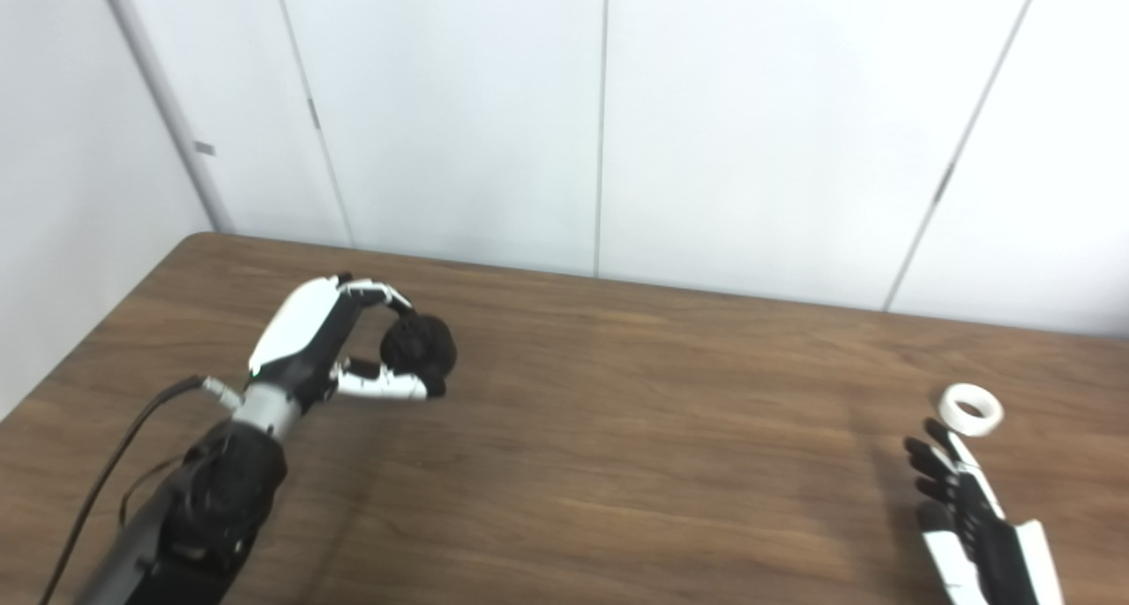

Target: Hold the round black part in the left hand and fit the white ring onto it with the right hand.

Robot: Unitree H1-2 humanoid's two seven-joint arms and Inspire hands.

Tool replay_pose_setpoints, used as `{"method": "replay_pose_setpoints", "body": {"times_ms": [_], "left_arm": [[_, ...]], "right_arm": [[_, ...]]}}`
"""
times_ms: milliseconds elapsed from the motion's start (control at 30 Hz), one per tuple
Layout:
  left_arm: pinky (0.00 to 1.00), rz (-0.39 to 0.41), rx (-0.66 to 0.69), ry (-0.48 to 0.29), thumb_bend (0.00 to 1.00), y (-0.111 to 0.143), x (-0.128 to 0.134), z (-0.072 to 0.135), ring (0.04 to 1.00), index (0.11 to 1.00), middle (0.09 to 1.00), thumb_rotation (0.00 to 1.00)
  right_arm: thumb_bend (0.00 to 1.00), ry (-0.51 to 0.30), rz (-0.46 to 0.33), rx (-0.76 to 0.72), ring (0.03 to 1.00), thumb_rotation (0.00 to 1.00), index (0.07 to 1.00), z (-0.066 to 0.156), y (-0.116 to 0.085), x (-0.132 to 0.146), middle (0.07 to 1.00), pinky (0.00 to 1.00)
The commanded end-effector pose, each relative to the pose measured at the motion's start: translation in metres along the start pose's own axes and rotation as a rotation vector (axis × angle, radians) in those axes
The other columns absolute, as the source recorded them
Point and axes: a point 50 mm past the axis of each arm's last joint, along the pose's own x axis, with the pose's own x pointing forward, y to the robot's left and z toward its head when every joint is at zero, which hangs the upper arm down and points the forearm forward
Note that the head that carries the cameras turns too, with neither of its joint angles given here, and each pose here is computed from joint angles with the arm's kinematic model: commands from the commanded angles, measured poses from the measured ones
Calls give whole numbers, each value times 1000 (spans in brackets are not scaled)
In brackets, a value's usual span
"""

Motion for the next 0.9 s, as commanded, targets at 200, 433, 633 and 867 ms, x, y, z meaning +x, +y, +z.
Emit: {"method": "replay_pose_setpoints", "body": {"times_ms": [200, 433, 633, 867], "left_arm": [[1000, -22, 73, -112, 523, -16, -24, 30, 903, 483, 784, 49], [1000, -65, 66, -175, 523, -49, -47, 44, 890, 483, 773, 49], [1000, -93, 62, -196, 523, -74, -60, 44, 891, 483, 774, 49], [1000, -156, 75, -208, 523, -99, -75, 44, 893, 483, 778, 51]], "right_arm": [[623, 141, 36, 59, 853, 1000, 913, -16, 37, -31, 857, 824], [610, 151, 42, 69, 860, 1000, 919, -6, 43, -29, 863, 844], [583, 160, 49, 60, 860, 1000, 912, 1, 48, -29, 864, 833], [592, 159, 54, 49, 858, 1000, 907, 9, 53, -28, 865, 821]]}}
